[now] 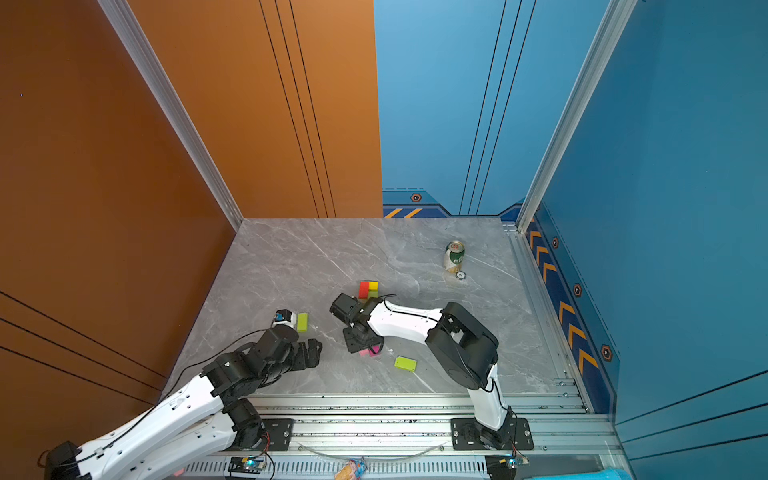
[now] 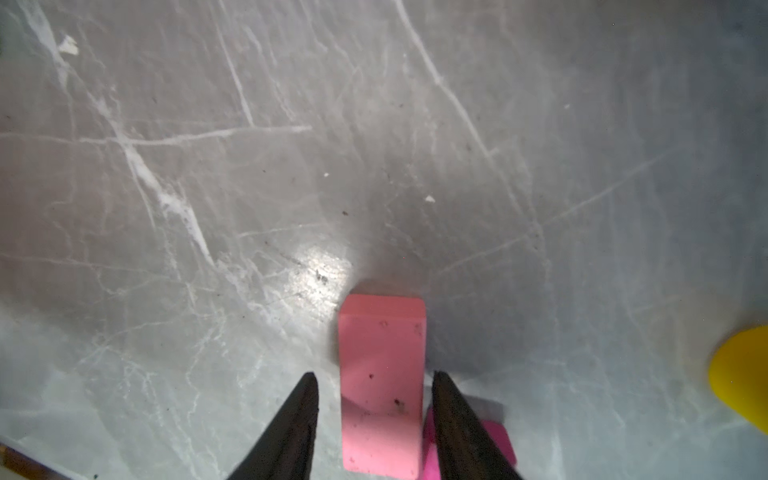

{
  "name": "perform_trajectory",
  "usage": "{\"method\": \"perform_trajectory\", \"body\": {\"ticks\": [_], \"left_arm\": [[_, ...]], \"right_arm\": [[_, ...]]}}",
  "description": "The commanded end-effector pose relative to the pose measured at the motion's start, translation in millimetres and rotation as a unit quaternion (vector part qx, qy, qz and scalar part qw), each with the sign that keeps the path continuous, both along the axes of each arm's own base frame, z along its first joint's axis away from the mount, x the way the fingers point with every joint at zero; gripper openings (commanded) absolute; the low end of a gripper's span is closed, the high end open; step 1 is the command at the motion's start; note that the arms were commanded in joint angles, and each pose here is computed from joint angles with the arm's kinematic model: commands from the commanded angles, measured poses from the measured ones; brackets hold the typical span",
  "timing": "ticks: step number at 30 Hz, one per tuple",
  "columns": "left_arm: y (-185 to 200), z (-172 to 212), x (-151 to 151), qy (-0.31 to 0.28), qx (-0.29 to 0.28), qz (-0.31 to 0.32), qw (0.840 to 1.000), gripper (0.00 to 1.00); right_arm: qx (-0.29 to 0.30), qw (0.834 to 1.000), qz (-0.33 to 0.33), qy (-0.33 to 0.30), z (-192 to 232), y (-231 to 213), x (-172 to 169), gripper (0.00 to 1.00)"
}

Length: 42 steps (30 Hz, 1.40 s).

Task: Build the wood block tower
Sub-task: 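Lower the right gripper around the pink block and close on it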

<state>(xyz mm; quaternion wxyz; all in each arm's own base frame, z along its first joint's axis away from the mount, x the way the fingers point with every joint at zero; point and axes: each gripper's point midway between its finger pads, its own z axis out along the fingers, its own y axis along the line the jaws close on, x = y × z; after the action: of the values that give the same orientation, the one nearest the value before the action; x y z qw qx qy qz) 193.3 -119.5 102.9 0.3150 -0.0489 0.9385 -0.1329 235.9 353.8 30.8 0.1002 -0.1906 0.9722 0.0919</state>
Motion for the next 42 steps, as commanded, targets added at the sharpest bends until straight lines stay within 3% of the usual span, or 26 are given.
{"method": "perform_trajectory", "body": {"ticks": [1, 10, 30, 42], "left_arm": [[1, 0, -3, -0.001, 0.007, -0.010, 1.000, 0.98], [1, 2, -3, -0.003, 0.003, -0.013, 1.000, 0.98], [1, 4, -3, -0.007, 0.004, -0.017, 1.000, 0.98], [4, 8, -1, -0.012, 0.003, -0.015, 1.000, 0.98]], "right_arm": [[-0.018, 1.000, 0.002, 0.000, 0, -1, -2, 0.44], [-0.035, 0.999, -0.001, -0.002, -2, -6, -5, 0.37], [-0.052, 0.999, -0.001, -0.001, -5, -7, -6, 0.40], [-0.048, 0.999, -0.005, -0.020, 11, -7, 1, 0.31]]}}
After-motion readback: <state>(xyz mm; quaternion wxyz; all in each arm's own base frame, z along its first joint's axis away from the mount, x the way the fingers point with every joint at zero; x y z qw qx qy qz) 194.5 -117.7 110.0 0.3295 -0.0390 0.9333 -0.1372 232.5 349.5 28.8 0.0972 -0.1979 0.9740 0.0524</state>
